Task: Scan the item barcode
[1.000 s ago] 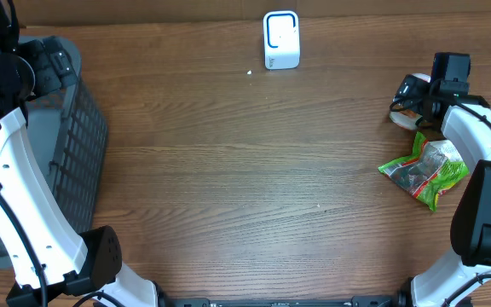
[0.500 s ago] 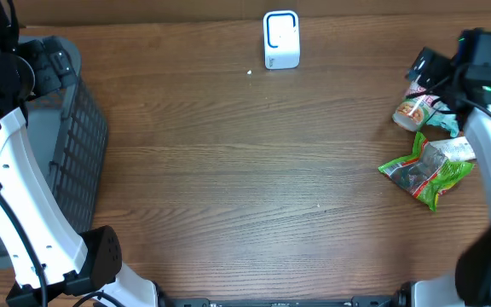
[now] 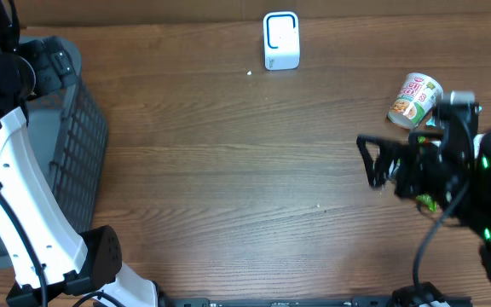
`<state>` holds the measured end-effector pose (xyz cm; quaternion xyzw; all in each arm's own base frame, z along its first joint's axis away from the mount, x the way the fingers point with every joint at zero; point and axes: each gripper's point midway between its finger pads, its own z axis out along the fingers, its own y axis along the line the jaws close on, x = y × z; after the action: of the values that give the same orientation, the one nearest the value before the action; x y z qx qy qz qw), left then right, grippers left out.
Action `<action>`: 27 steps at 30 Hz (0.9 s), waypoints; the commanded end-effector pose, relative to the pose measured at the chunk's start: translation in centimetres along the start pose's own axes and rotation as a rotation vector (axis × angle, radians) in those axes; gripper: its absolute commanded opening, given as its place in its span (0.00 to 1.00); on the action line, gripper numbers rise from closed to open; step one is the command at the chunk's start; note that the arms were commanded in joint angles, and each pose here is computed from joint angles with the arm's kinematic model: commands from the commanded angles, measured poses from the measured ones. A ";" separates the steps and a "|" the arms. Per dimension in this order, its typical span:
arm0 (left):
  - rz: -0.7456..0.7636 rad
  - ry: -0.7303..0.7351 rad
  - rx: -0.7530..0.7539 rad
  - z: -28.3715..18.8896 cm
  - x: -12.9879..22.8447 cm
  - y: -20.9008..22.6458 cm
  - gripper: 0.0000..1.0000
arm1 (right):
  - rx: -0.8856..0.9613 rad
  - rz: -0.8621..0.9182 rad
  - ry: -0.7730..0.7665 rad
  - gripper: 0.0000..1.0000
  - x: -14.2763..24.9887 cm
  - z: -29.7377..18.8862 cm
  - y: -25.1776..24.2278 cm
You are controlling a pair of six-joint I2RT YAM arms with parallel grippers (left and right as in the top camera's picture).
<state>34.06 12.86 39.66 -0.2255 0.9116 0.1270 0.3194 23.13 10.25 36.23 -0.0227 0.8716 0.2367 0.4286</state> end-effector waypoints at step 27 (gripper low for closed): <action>0.016 -0.002 0.002 0.0 -0.1 -0.1 1.00 | 0.021 -0.077 0.054 1.00 2.2 -1.5 -0.3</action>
<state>34.06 12.86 39.66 -0.2257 0.9116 0.1269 0.3194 20.99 9.83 35.02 -0.0531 0.8852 0.2136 0.4099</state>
